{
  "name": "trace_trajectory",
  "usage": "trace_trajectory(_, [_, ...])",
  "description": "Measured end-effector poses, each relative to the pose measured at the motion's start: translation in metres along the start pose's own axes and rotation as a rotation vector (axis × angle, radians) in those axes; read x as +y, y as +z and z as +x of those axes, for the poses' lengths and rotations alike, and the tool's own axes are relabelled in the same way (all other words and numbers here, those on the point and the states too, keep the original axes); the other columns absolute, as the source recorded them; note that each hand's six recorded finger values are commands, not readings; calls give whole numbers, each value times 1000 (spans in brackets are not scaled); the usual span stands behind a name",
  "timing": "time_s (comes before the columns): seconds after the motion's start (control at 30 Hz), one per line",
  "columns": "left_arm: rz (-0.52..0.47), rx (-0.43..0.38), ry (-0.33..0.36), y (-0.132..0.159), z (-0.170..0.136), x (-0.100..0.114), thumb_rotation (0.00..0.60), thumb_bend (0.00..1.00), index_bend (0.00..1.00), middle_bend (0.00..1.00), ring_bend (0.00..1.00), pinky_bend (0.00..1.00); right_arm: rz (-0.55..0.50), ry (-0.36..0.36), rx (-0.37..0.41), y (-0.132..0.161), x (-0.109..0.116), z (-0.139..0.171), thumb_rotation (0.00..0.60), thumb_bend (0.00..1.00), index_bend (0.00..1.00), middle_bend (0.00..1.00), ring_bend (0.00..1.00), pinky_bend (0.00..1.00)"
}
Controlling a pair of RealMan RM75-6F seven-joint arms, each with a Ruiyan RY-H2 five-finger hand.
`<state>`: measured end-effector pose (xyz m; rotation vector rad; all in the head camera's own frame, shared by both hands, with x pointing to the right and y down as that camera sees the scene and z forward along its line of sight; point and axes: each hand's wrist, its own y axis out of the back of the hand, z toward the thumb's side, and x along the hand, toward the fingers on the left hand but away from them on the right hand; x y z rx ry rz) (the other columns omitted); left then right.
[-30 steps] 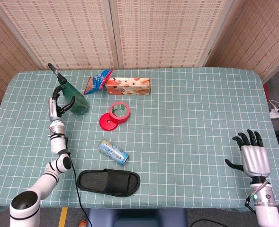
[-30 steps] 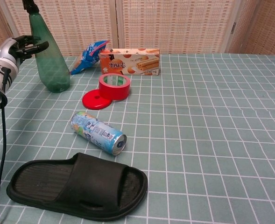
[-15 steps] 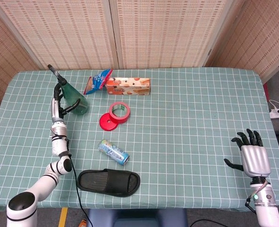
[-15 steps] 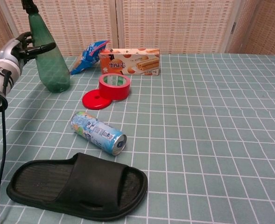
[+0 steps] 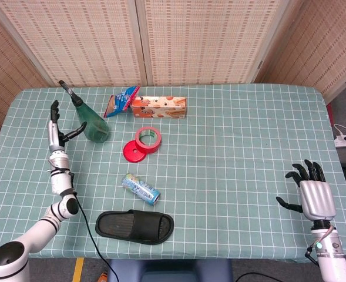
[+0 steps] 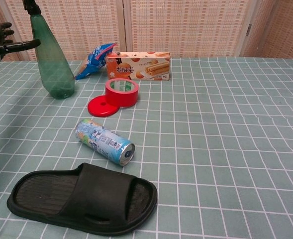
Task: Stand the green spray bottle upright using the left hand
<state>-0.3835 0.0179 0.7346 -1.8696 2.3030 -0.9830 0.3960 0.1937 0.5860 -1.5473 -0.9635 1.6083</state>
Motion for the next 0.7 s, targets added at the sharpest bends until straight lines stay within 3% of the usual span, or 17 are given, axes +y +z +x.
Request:
trace_trajectory(0.17, [79,5,12,1,-4,33,600,110,0,0,0,47,-64,-4,32,1,2,1,600,92,374,166,0,9])
trace_trajectory(0.3, [155,-3,5,7,-14,60,600,232,5,1,0,61,-84,2,48,0,2,2,600,93,374,166,0,9])
trace_trajectory(0.37, [221,-15,-9,12,-21,77,600,274,97,46,2,71,-89,14,65,1,2,2,600,92,373,167,0,9])
trace_trajectory(0.43, [324,-30,-41,20,-32,97,600,277,181,111,9,71,-82,28,73,1,1,2,600,93,371,168,0,9])
trace_trajectory(0.57, [606,-56,-132,35,-65,129,600,275,129,79,0,60,-70,35,74,2,0,1,600,93,367,168,0,9])
trace_trajectory(0.6, [714,-67,-161,37,-77,137,600,274,128,74,0,61,-65,36,73,2,0,1,600,93,365,168,0,9])
trace_trajectory(0.7, [969,-98,-247,29,-107,146,600,274,129,74,0,60,-60,35,72,3,0,1,600,92,363,168,0,9])
